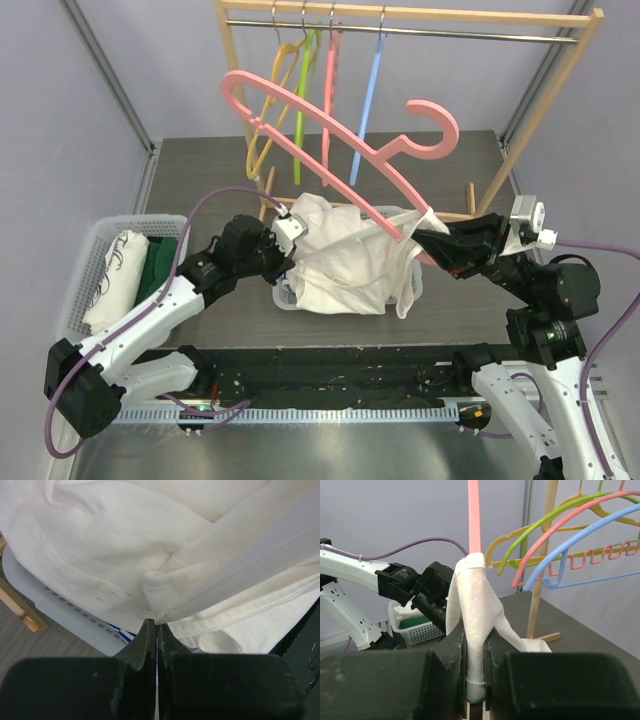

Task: Remove the tank top from the hanger

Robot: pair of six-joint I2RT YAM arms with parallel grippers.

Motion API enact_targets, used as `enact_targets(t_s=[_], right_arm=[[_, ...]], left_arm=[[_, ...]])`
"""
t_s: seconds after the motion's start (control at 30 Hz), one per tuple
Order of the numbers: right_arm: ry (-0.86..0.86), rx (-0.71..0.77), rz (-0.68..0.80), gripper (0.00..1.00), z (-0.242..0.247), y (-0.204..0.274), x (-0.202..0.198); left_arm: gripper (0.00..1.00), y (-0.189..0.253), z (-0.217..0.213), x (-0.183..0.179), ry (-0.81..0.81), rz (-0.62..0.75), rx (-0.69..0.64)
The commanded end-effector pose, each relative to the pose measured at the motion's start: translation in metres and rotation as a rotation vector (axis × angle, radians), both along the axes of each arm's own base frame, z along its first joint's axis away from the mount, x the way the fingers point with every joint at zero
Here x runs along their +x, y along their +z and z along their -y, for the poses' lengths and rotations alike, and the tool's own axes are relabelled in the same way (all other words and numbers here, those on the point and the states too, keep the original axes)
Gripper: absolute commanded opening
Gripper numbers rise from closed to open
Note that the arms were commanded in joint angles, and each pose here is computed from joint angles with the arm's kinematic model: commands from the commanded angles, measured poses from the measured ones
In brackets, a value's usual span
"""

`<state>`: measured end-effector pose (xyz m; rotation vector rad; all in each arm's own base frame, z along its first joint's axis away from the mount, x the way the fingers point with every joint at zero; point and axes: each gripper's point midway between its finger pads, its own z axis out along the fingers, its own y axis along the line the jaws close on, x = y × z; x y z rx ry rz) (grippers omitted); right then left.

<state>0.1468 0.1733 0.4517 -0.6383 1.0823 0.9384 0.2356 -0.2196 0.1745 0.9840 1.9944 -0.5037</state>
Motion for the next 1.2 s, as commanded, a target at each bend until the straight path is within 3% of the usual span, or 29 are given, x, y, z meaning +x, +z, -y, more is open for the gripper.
enact_targets(t_s=[0.0,0.1,0.13,0.2,0.23,0.3,0.4,0.43,0.53,0.77,1.03,1.17], right_arm=[[-0.033,0.048,0.114,0.01,0.009,0.031,-0.016],[-0.054,0.026,0.097,0.01,0.011,0.022,-0.016],[-0.058,0.019,0.098,0.01,0.011,0.021,-0.015],[-0.058,0.014,0.089,0.01,0.011,0.018,-0.015],[-0.053,0.011,0.084,0.01,0.010,0.017,-0.015],[-0.052,0.007,0.077,0.01,0.010,0.017,-0.013],[-0.045,-0.025,0.078,0.01,0.008,0.021,-0.013],[-0.045,-0.032,0.074,0.01,0.008,0.020,-0.012],[-0.039,-0.050,0.057,0.01,0.006,0.014,-0.010],[-0.049,-0.082,0.027,0.01,0.006,0.009,-0.006],[0.003,-0.110,0.014,0.01,-0.001,0.013,-0.006],[0.052,-0.187,-0.044,0.01,-0.006,-0.004,-0.006]], left_arm=[[0.00,-0.021,-0.011,0.008,0.017,0.041,0.072],[0.00,-0.028,-0.013,0.005,-0.014,0.042,0.096],[0.06,-0.029,-0.014,0.004,-0.026,0.050,0.106],[0.26,-0.034,-0.017,0.002,-0.021,0.044,0.117],[0.42,-0.034,-0.019,0.000,-0.019,0.041,0.119],[0.46,-0.031,-0.020,0.000,-0.021,0.049,0.120],[0.69,-0.019,-0.022,0.001,-0.008,0.076,0.113],[0.83,-0.013,-0.023,-0.001,-0.012,0.084,0.105],[0.99,0.016,-0.021,-0.008,-0.033,0.099,0.063],[1.00,0.083,-0.021,-0.041,-0.129,0.117,-0.030],[1.00,0.102,-0.039,-0.073,-0.221,0.155,0.004],[1.00,0.150,-0.043,-0.097,-0.327,0.227,-0.024]])
